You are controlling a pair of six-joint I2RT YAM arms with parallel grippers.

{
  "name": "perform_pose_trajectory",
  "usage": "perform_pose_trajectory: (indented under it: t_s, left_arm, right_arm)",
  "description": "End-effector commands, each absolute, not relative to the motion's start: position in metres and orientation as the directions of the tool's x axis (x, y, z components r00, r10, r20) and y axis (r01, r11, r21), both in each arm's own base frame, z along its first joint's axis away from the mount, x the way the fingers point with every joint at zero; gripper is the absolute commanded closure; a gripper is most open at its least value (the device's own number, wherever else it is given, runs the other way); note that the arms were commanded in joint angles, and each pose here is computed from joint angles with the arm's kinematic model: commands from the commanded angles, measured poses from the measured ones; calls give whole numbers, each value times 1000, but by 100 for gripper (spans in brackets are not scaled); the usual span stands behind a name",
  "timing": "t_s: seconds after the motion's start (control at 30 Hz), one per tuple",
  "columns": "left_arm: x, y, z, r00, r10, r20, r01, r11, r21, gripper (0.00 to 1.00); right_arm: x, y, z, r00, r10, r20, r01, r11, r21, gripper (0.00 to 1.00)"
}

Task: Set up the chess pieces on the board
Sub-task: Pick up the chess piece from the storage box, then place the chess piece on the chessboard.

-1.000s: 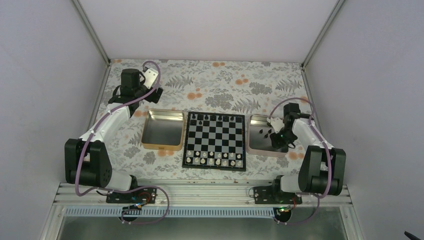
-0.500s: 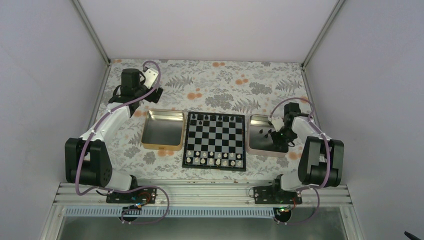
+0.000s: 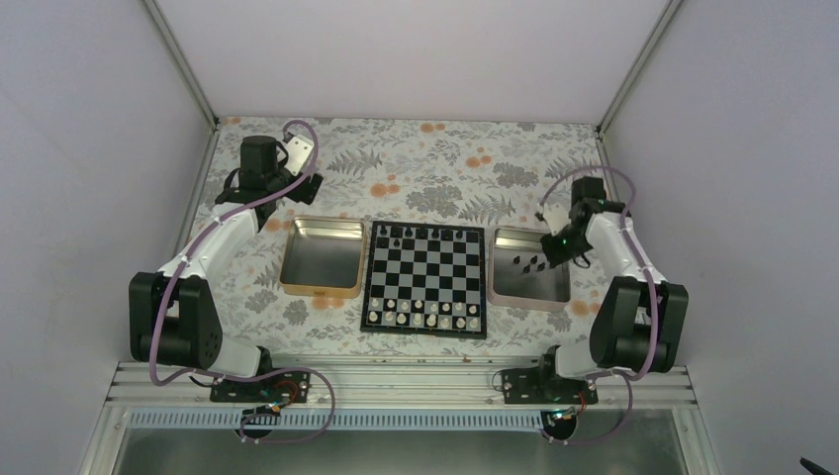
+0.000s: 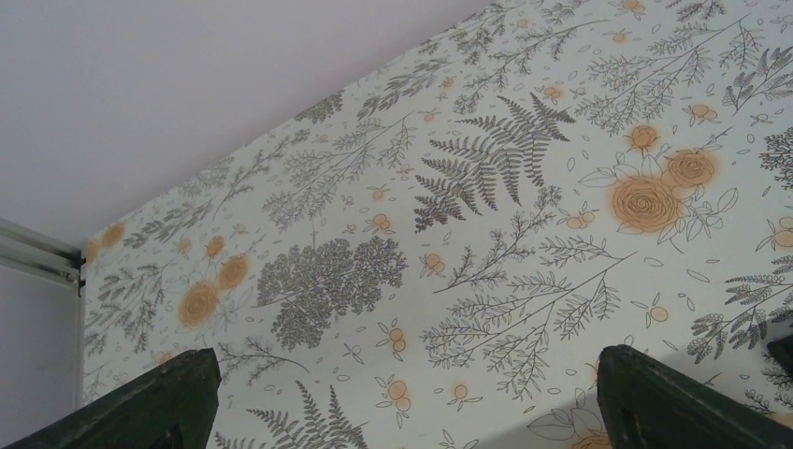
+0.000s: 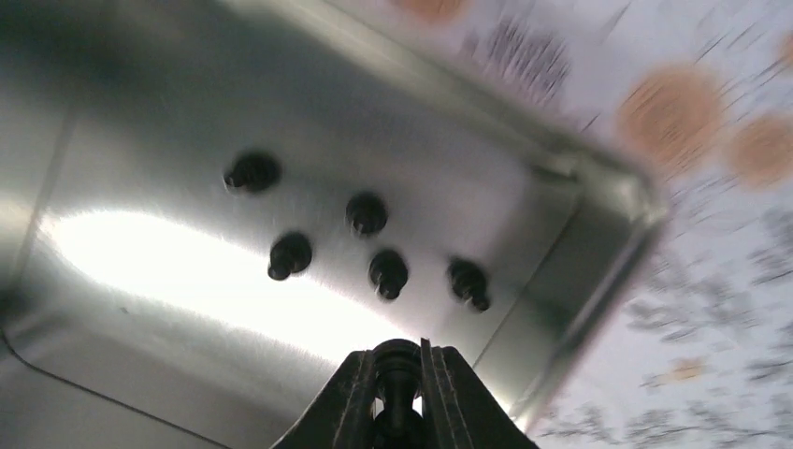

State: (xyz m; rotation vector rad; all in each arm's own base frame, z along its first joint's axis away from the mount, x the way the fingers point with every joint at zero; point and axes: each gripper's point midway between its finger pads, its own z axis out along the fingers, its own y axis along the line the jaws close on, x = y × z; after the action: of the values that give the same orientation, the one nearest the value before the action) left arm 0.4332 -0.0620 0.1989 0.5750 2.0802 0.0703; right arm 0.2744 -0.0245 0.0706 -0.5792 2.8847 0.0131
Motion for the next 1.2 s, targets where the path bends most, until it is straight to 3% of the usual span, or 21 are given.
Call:
perform_pose_trajectory:
  t_s: [0.0, 0.27, 0.4, 0.67, 1.17]
  left_arm:
    - [438, -65, 210, -417, 431, -801, 371, 885, 283, 0]
    - [437, -69, 211, -409, 430, -804, 381, 882, 278, 0]
    - [437, -71, 210, -409, 436, -802, 383, 879, 282, 0]
    - [437, -73, 209, -409, 442, -798, 382, 878, 289, 0]
    - [438, -74, 204, -417, 447, -791, 386, 875, 291, 0]
  right_arm:
    - [297, -4, 117, -862, -429, -270, -440, 898, -24, 85]
    - [363, 67, 142, -746, -566, -350, -595, 803, -31, 85]
    - [380, 105, 118, -704, -627, -334, -662, 749, -9, 85]
    - [380, 154, 78, -648, -694, -313, -743, 667, 61, 84]
    - [372, 162, 53, -638, -720, -273, -763, 640, 95, 83]
